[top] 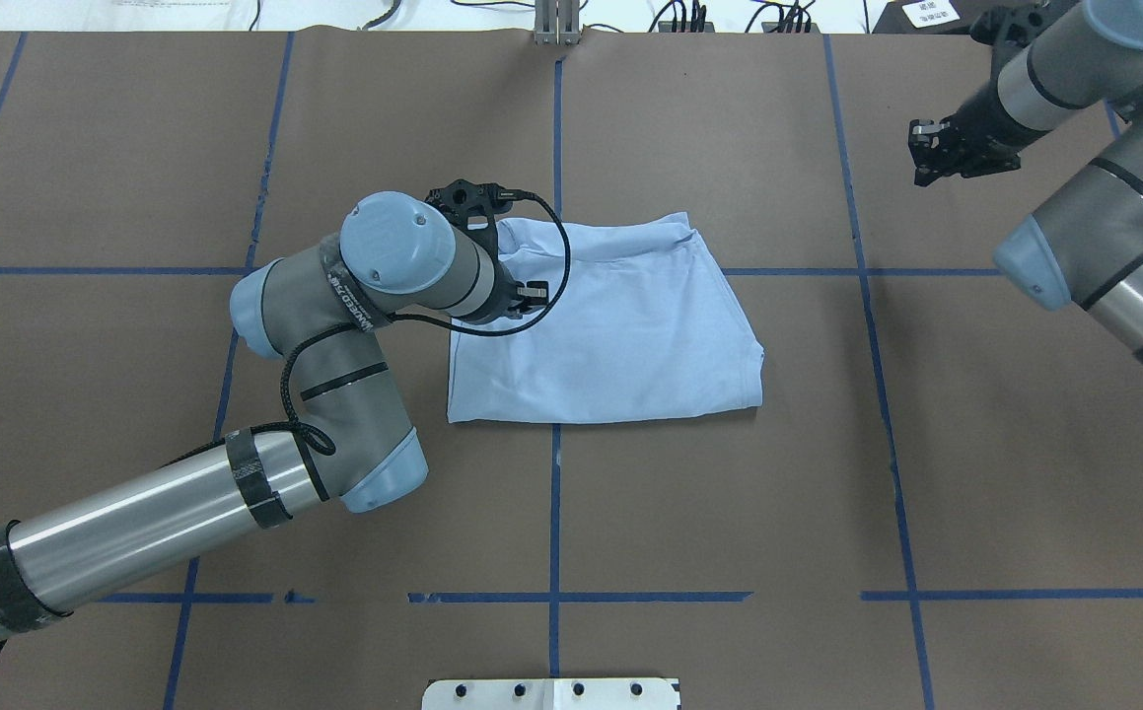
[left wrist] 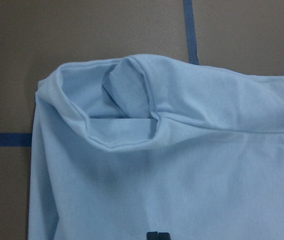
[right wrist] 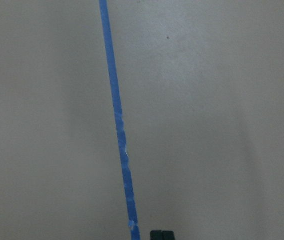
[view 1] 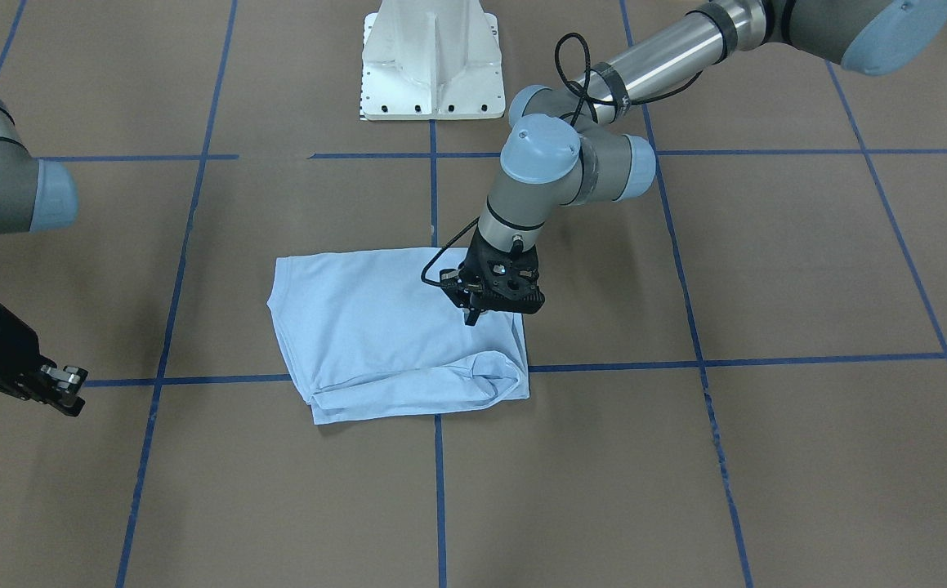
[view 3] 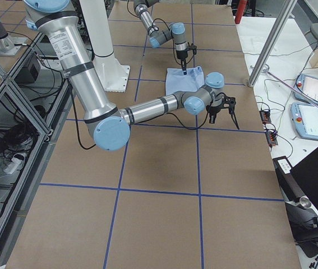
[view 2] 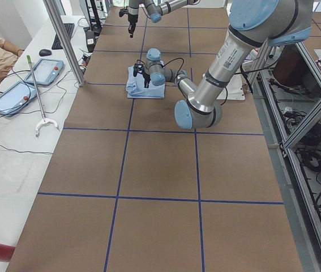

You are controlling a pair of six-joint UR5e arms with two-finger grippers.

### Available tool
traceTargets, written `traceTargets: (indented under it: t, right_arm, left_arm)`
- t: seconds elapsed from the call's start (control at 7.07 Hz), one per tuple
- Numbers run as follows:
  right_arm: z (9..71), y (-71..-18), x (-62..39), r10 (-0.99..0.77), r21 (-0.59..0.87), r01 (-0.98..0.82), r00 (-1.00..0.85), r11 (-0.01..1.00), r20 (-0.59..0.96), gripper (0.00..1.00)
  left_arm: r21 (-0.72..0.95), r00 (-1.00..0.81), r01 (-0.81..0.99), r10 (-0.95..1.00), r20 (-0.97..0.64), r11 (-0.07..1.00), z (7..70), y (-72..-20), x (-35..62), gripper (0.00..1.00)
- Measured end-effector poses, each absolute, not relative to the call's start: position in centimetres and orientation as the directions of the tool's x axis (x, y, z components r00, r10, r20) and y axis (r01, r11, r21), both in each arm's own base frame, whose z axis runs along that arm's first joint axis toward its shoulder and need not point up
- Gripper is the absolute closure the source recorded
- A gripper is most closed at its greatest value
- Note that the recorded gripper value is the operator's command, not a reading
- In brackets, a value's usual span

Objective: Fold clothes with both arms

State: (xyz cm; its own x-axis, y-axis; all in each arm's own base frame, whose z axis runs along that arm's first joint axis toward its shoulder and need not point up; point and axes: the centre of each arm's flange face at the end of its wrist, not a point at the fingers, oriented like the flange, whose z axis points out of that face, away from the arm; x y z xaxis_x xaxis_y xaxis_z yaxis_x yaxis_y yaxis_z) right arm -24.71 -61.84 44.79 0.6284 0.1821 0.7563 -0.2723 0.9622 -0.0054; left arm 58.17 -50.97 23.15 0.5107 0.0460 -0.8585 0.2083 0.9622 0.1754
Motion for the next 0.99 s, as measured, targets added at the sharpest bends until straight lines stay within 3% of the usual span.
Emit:
traceTargets:
  t: [0.71,0.99]
  right_arm:
    - [46.4,-58.7,-23.1,0.19,-0.015,-0.271,0.633,0.962,0.751,1.0]
    - [46.5,-58.7,-23.0,0.191,-0.016,-0.271,0.634,0.962,0.75,1.0]
  left_arm:
    - [0.278,0.544,0.268,0.093,-0.834,0.922,24.8,-58.0,58.1,1.0]
    - [0.37,0.593,0.286,0.14,-0.793,0.884,28.7,-65.1,54.5,1.0]
